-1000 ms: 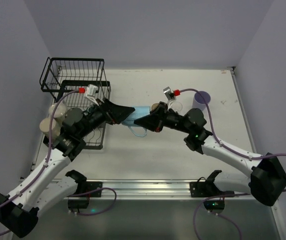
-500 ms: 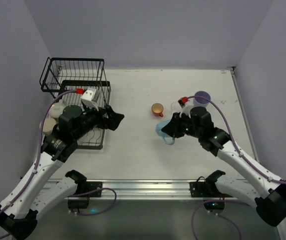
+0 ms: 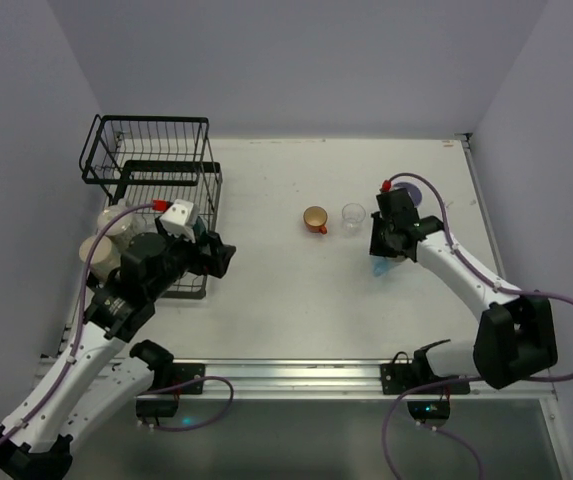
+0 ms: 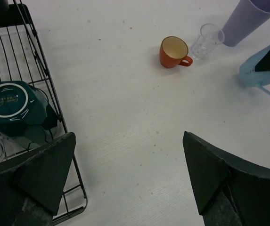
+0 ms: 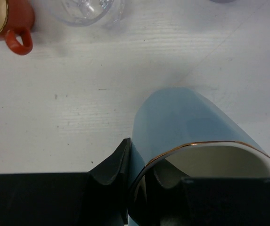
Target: Unload the cups from the dish rack
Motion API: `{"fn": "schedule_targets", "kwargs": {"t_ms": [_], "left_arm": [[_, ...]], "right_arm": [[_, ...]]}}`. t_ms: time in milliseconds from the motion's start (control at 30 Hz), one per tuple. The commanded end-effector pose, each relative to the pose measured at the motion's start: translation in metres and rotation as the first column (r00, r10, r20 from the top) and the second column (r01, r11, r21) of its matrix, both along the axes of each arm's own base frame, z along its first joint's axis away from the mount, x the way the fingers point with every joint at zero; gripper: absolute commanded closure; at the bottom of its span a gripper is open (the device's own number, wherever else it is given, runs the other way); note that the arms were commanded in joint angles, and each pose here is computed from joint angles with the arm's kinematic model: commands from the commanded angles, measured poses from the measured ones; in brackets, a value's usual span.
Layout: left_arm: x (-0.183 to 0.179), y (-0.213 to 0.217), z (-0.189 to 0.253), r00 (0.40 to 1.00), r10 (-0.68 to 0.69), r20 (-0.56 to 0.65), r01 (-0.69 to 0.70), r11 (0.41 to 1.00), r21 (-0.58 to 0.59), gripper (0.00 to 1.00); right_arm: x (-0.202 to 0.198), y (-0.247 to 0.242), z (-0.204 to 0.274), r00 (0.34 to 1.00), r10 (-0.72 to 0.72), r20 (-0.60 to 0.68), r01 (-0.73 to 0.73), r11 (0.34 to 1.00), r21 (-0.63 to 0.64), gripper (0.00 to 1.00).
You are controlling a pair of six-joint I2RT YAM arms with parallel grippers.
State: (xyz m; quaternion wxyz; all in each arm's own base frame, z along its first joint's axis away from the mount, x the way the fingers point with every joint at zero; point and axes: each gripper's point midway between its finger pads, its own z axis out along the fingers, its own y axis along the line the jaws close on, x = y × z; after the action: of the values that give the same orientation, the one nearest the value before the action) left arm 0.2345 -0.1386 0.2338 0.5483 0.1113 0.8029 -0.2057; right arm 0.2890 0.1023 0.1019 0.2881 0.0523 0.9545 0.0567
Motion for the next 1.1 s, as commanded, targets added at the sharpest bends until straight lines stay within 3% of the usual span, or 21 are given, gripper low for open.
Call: {"fn": "schedule_targets", "kwargs": {"t_ms": [0,300,533,633,733,933,1067], "left_arm": [[0.003,0.002,0.01,0.998,-0.003,0.058,0.003,1.0,0.003,0.0],[0.001,0.009,0.01,0.997,0.027,0.066,-0.027,1.0,-0.002,0.0],[0.014,0.028,-0.002,0.988,0.155,0.024,-0.155,0.987,0.027,0.0],[0.019,0.04,-0.006,0.976,0.217,0.012,-0.218,0.975,0.032,0.0],[0.025,0.054,-0.006,0.961,0.277,0.009,-0.277,0.96,0.031,0.0],[0.03,0.075,-0.006,0.929,0.369,0.01,-0.37,0.928,0.044,0.0],[0.029,0.092,-0.011,0.89,0.456,0.002,-0.455,0.888,0.069,0.0]], "right_arm": [[0.035,-0.006,0.024,0.997,-0.015,0.076,0.02,0.997,-0.072,1.0],[0.046,0.003,0.005,1.0,0.015,0.01,-0.015,0.997,-0.079,1.0],[0.043,0.014,-0.007,0.997,0.063,-0.037,-0.064,0.997,-0.04,0.96],[0.04,0.012,-0.008,0.997,0.063,-0.046,-0.065,0.997,-0.048,0.82],[0.038,0.01,-0.001,0.998,0.057,-0.022,-0.058,0.997,-0.053,0.61],[0.039,0.019,0.036,0.993,0.071,0.095,-0.07,0.997,-0.012,0.28],[0.033,0.031,0.068,0.974,0.093,0.204,-0.103,0.994,0.038,0.24]]}}
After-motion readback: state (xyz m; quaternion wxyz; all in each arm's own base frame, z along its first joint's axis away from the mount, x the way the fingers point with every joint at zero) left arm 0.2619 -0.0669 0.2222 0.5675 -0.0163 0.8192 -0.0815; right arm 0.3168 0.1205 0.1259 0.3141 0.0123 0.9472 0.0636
